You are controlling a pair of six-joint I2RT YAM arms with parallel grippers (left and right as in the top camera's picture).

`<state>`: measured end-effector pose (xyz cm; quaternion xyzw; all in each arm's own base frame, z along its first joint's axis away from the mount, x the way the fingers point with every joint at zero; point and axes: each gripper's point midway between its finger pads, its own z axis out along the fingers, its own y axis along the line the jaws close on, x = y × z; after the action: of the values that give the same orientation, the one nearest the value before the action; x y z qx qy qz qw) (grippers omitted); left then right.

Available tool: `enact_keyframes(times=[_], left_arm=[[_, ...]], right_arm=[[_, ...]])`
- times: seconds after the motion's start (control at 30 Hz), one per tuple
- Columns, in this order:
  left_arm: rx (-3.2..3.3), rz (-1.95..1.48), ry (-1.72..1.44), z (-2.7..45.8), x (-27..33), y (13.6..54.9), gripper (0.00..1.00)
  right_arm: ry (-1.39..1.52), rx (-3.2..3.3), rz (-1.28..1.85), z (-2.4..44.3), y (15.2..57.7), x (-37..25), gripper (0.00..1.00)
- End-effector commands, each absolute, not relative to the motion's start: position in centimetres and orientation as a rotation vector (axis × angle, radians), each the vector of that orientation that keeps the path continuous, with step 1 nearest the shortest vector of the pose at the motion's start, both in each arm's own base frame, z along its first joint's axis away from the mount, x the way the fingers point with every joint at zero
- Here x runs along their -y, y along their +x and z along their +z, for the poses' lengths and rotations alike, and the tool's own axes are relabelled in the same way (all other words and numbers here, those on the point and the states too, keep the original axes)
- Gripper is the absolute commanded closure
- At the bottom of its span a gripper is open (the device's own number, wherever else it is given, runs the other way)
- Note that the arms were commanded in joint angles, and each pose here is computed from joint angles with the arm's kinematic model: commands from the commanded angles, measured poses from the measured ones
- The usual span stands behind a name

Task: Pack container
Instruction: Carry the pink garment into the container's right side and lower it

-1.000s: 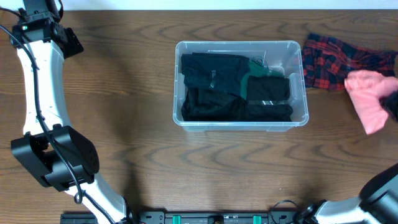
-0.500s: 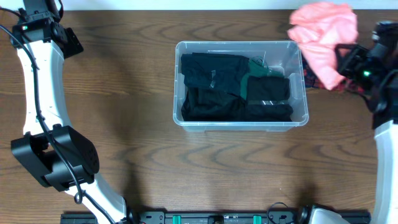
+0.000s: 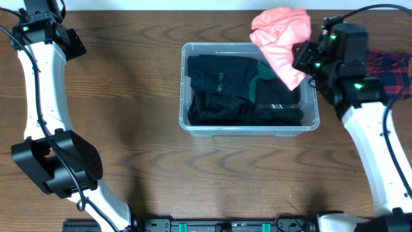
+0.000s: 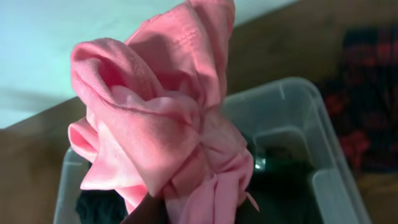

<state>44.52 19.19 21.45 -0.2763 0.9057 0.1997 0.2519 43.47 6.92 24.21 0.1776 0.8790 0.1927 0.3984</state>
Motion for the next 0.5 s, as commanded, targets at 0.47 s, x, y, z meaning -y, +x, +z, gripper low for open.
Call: enact_keyframes(times=[0.47], left_arm=[[-2.466, 0.561, -0.759, 21.3, -19.5, 44.4, 0.02]], right_arm=[[0.779, -2.35, 0.398, 17.1, 44.2, -6.4, 0.99]])
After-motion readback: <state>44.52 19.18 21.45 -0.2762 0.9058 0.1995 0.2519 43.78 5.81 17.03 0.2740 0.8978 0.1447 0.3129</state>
